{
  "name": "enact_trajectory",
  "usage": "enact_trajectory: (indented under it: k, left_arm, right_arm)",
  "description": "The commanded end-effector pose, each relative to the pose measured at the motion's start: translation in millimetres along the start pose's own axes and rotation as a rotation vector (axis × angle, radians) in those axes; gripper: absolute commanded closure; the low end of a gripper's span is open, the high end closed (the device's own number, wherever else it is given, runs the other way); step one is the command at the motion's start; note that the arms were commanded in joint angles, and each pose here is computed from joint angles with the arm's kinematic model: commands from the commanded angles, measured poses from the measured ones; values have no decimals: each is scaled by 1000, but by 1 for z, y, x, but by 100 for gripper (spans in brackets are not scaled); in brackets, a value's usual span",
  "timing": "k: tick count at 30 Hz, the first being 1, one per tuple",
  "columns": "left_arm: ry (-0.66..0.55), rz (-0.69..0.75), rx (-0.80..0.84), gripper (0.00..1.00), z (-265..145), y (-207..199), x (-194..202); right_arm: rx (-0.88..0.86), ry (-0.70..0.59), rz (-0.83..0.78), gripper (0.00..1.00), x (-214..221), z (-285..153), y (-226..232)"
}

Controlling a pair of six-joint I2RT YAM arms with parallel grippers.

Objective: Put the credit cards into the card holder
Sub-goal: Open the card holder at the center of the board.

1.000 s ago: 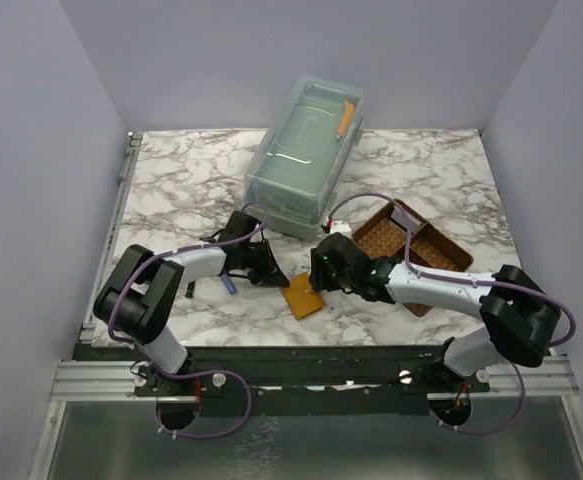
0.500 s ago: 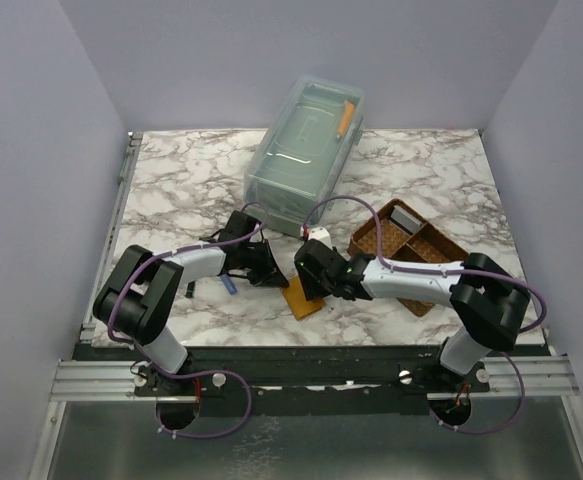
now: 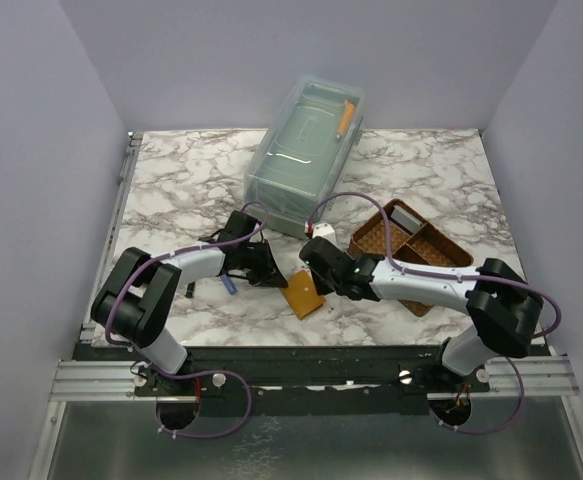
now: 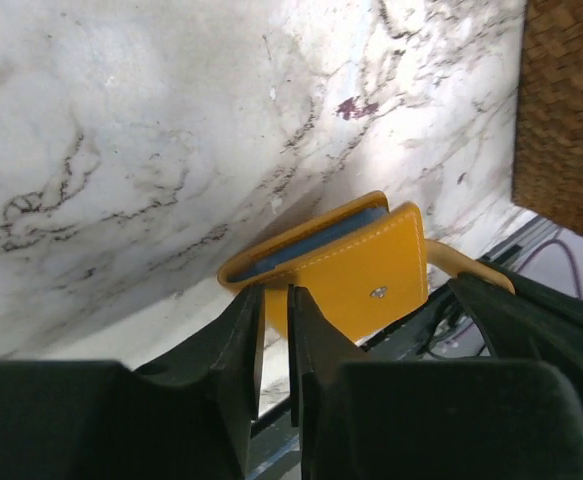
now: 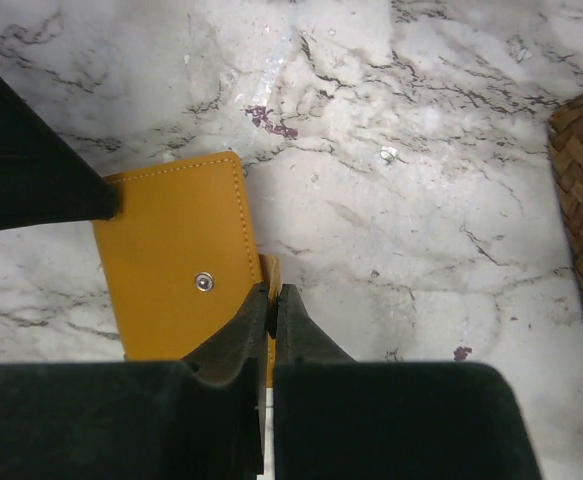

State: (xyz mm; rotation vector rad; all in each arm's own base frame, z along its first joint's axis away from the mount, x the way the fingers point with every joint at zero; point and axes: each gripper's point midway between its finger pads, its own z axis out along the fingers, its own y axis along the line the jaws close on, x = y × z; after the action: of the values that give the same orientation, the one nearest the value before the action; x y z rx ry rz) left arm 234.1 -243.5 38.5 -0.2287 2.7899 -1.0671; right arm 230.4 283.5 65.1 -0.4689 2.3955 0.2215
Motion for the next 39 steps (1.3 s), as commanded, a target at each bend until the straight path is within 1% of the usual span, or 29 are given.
enact_trajectory:
  k: [1, 4, 7, 9, 11, 14, 17, 19, 22, 26, 35, 36, 39]
  left_arm:
    - [-81, 41, -20, 71, -15, -4, -11]
    - [-110, 19, -18, 60, -19, -4, -10]
    - [-148, 26, 5, 47, -30, -10, -10]
    - [-181, 27, 22, 39, -39, -14, -9]
    - [-195, 17, 42, 35, -46, -17, -6]
    - [-175, -28, 69, 24, -50, -21, 0]
    - [-125, -94, 68, 13, -45, -19, 7]
    - [-86, -144, 51, 12, -37, -13, 12]
    - [-65, -173, 31, 12, -31, -7, 14]
    - [-79, -158, 34, 12, -32, -10, 9]
    - [-54, -157, 10, 12, -26, -2, 12]
    - [-51, -153, 10, 13, -26, -3, 12]
    - [-48, -145, 7, 22, -25, -2, 12]
  right_arm:
    - [-30, -75, -1, 100, -31, -25, 4]
    - [-88, -75, -39, 99, -33, -21, 16]
    - [-134, -64, -28, 100, -35, -22, 27]
    - [-193, -86, -13, 100, -42, -29, 37]
    - [-251, -108, 4, 100, -48, -38, 46]
    - [-301, -132, 29, 100, -56, -47, 53]
    - [-296, -138, 37, 100, -57, -48, 52]
    - [-286, -137, 39, 100, -58, -48, 51]
    - [-288, -147, 45, 100, -61, -52, 50]
    - [-248, -152, 67, 100, -58, -48, 42]
    - [-136, -116, 118, 100, -40, -36, 22]
    - [-113, -109, 131, 100, -37, -34, 18]
    - [-50, -88, 180, 100, -27, -27, 3]
